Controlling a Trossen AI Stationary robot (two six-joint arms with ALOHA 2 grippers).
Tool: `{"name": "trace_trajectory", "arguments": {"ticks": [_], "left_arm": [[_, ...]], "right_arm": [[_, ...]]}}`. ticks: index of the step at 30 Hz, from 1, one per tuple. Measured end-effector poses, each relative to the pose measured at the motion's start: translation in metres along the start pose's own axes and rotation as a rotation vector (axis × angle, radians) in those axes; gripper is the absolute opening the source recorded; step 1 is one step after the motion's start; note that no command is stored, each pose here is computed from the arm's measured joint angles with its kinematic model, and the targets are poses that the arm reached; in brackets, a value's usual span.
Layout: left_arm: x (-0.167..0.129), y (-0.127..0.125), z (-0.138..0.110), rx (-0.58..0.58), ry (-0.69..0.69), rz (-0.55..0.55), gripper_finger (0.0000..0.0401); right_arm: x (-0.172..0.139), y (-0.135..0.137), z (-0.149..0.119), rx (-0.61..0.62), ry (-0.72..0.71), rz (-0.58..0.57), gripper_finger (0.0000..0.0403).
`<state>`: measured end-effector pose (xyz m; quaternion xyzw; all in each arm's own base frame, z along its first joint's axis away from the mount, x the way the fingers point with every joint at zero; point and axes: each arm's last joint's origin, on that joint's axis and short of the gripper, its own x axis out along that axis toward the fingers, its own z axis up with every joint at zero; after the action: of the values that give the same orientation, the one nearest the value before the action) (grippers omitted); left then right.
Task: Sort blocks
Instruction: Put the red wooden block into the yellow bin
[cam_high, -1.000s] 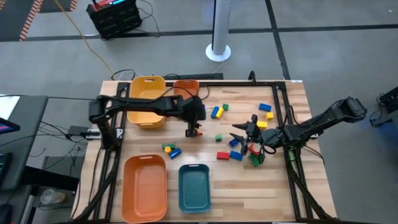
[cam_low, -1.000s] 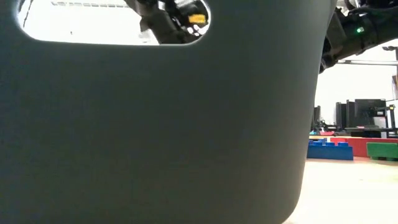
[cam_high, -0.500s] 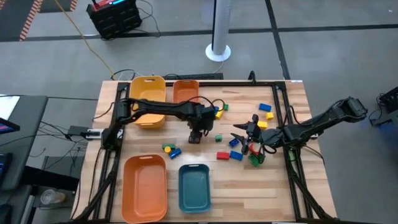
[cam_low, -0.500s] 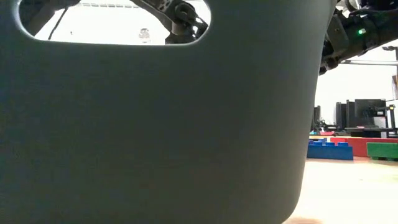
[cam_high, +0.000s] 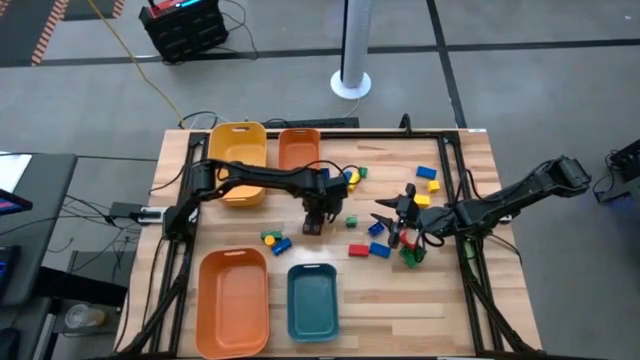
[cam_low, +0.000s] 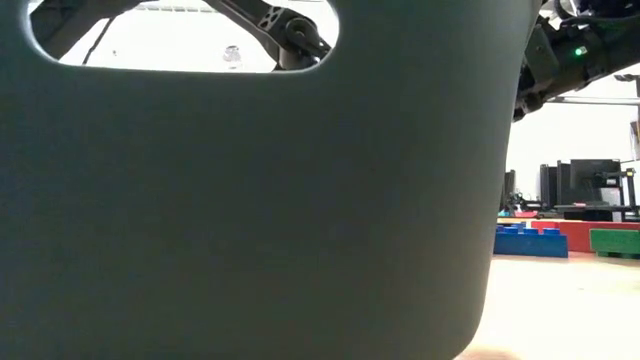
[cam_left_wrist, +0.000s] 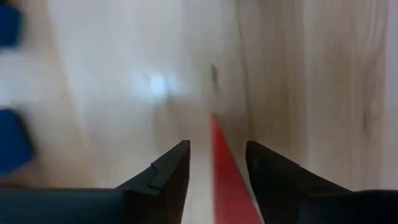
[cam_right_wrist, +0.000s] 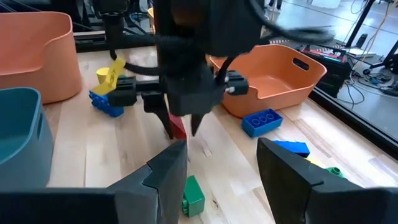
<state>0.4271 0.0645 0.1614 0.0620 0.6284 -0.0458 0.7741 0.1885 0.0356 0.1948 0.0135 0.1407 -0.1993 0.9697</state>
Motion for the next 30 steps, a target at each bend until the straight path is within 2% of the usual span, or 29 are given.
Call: {"name": "trace_trajectory", "arguments": {"ticks": [4,7,11,14,18,21,24,30], "left_arm": [[0.007,-0.005,0.0,0.037,0.041,0.019,0.0097],[0.006,-0.01,0.001,0.076,0.064,0.062,0.0045],[-0.003,-0.013,0.003,0.095,0.083,0.072,0.0044],[-0.025,-0.013,0.003,0.089,0.054,0.102,0.0044],[-0.082,-0.013,-0.004,0.024,-0.059,0.165,0.0044],[-0.121,-0.009,-0.026,-0.065,-0.129,0.209,0.0044],[-0.145,-0.002,-0.061,-0.191,-0.137,0.278,0.0044],[-0.152,0.013,-0.14,-0.466,-0.143,0.352,0.0044]], "right_arm": [[0.0,0.0,0.001,0.004,-0.005,0.002,0.0207],[0.0,0.0,0.001,0.004,-0.005,0.002,0.0207],[0.0,0.0,0.0,0.01,-0.003,0.002,0.0207],[0.0,0.0,0.0,0.017,0.001,0.003,0.0207],[0.0,0.0,-0.001,0.026,0.01,0.001,0.0207],[0.0,0.0,-0.002,0.026,0.016,0.0,0.0207],[0.0,0.0,-0.002,0.028,0.02,-0.002,0.0207],[0.0,0.0,-0.002,0.03,0.018,-0.001,0.0207]]}}
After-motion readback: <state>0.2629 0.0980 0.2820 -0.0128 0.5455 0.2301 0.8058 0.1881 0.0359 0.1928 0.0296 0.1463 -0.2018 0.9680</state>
